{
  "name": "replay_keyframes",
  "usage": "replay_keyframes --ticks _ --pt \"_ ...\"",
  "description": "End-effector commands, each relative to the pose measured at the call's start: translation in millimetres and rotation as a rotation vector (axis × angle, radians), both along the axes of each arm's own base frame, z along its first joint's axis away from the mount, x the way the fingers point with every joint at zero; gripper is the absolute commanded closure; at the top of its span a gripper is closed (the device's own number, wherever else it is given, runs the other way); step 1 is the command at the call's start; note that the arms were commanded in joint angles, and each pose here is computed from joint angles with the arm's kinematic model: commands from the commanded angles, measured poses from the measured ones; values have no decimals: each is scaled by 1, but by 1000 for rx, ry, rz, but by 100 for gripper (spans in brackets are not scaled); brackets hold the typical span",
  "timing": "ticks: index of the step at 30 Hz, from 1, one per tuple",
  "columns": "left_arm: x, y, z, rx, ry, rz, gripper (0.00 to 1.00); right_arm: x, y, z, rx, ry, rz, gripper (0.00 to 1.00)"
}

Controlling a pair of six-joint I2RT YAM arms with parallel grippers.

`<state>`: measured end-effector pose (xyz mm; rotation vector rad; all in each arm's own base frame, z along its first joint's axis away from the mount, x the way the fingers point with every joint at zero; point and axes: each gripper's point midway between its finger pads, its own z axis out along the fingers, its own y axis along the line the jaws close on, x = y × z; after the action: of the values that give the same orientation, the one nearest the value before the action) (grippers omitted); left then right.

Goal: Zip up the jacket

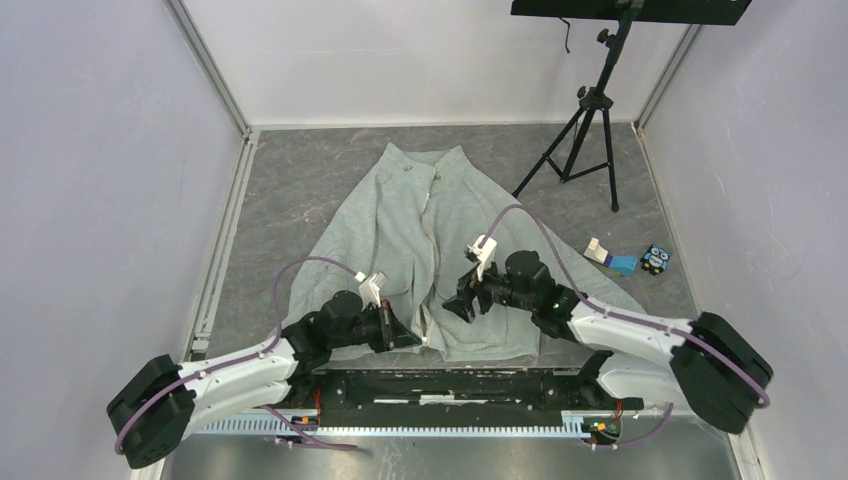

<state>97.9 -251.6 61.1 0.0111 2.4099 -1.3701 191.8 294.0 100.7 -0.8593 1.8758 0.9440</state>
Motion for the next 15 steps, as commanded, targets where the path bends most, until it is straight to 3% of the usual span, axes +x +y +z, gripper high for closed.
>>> replay_keyframes --ticks 1,13,15 --pt "-9 -10 16 -45 63 -56 98 -5 -20 2 -194 -232 48 21" --pt "-13 -7 22 -61 74 -74 98 -93 10 11 -136 -931 421 13" --pt "-13 -6 22 -59 80 -71 98 -99 16 13 -150 -996 412 13"
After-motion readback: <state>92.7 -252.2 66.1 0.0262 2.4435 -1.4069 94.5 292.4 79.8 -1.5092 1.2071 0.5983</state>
